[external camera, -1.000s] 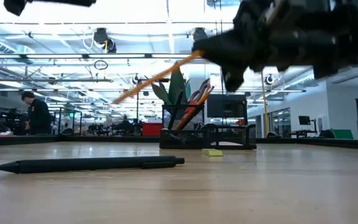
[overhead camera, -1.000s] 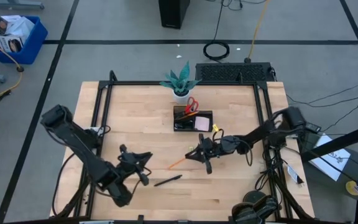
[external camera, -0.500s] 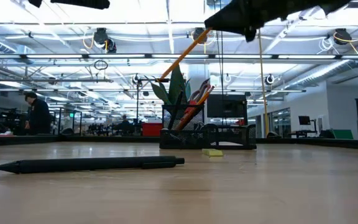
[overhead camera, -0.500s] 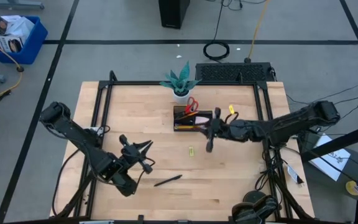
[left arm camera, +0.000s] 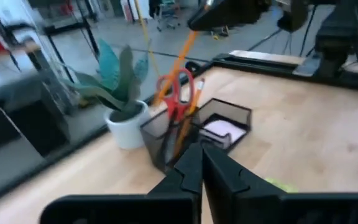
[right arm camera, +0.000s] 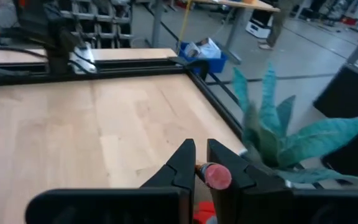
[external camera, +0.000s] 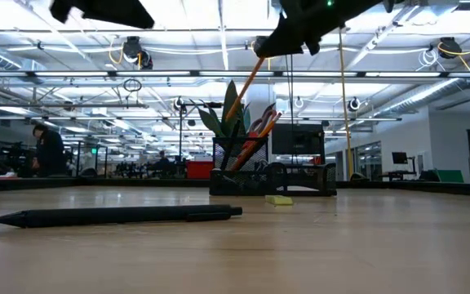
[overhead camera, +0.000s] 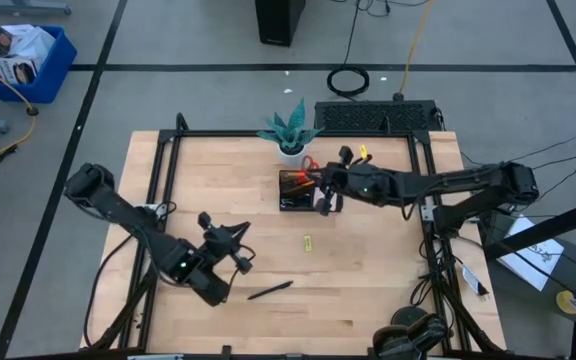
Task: Pick and place office supplies into organizer
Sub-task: Put the orange pencil into the black desk organizer
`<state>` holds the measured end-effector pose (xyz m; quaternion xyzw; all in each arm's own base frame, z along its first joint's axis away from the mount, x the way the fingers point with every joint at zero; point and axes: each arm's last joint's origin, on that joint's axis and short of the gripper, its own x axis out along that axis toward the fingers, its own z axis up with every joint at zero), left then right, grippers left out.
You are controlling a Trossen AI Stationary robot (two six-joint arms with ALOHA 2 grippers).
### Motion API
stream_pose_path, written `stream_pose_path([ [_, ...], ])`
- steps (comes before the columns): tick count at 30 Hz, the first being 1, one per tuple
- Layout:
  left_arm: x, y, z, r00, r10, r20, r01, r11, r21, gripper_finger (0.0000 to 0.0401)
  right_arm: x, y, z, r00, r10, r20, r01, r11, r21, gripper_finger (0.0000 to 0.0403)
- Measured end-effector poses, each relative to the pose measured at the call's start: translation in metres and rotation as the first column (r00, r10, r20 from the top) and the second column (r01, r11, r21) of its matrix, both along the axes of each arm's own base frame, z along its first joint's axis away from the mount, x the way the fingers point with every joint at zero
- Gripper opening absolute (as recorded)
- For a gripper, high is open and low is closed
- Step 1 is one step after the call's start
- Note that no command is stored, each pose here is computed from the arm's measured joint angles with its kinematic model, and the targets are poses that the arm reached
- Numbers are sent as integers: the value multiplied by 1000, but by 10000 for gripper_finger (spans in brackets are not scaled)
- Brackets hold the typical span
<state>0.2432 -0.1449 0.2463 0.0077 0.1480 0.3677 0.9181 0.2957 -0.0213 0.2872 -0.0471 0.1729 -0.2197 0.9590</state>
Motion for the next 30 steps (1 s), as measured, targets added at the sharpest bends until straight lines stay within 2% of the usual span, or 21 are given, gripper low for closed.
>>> stream_pose_path([
  [2, 9, 1, -2, 999, -24, 33, 26, 998, -62, 5, 0, -3, 1, 1000, -8, 1, 8, 1000, -4, 20],
  [5, 23, -2, -8, 986, -141, 90, 153, 978, -143, 12, 0, -4, 2, 1000, -8, 0, 8, 1000, -12, 20],
  [7, 30, -4, -13, 956, -249, 153, 273, 947, -167, 20, 0, -4, 1, 1000, -8, -9, 8, 1000, -12, 20],
  [10, 32, -1, -18, 870, -427, 247, 469, 870, -151, 27, 0, -4, 0, 1000, -6, -21, 6, 1000, -8, 20],
  [11, 31, 2, -21, 850, -452, 269, 499, 855, -141, 28, -1, -4, 0, 1000, -6, -28, 6, 1000, -8, 20],
  [12, 28, 6, -26, 846, -458, 274, 504, 855, -127, 28, -1, -4, -1, 1000, -6, -31, 5, 1000, -9, 20],
  [14, 18, 14, -33, 863, -422, 279, 462, 881, -97, 25, -1, -4, -1, 999, -3, -39, 3, 1000, -14, 20],
  [17, 6, 27, -36, 877, -359, 319, 412, 904, -114, 18, -1, -5, -2, 998, 1, -56, -2, 1000, -30, 20],
  [23, -9, 39, -44, 872, -351, 343, 424, 889, -170, 3, 5, -17, -5, 993, -34, -116, 30, 999, -33, 20],
  [27, -10, 40, -46, 873, -352, 337, 425, 888, -174, 17, 14, -22, -8, 986, 4, -165, 1, 999, 33, 20],
  [30, -10, 39, -45, 860, -378, 342, 455, 873, -177, 28, 21, -26, -16, 979, 4, -204, 4, 999, 42, 20],
])
